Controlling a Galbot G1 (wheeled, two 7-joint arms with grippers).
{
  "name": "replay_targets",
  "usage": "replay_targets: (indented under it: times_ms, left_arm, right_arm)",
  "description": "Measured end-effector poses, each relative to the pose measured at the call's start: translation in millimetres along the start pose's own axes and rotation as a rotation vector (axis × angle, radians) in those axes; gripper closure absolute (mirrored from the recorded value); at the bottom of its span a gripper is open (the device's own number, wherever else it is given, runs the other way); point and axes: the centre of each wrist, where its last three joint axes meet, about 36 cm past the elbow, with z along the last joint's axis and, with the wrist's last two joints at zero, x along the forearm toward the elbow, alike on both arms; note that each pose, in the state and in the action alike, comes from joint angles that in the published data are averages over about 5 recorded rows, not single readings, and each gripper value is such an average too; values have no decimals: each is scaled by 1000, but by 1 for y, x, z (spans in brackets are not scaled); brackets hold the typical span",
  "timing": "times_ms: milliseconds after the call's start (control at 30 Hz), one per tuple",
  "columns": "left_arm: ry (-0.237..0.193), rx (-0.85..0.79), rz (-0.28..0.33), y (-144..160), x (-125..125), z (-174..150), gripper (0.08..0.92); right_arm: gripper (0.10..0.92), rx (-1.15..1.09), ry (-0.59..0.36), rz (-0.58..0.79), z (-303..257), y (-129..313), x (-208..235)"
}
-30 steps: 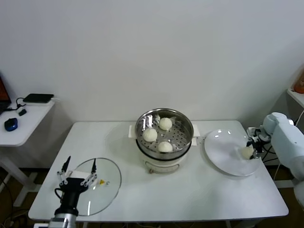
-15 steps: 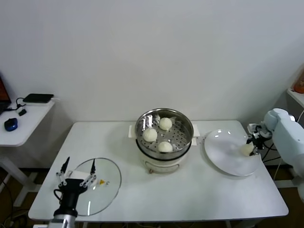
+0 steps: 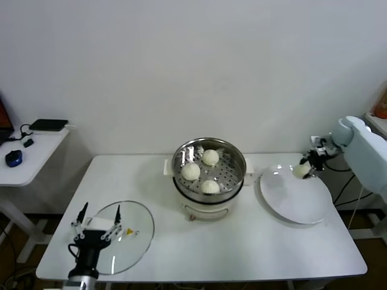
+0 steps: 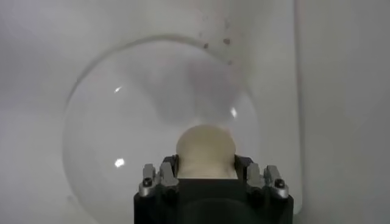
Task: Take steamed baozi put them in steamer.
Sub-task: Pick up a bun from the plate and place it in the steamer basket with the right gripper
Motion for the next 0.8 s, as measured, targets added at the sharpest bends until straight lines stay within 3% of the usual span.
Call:
replay_targets:
  times_ms: [533, 800]
  left_arm:
    - [-2, -1, 6, -3, -3, 3, 177]
    - [-12, 0, 11, -8, -5, 0, 177]
  right_arm:
    - [411, 90, -176, 77, -99, -49, 113]
    - [411, 118, -239, 51, -158, -53, 138]
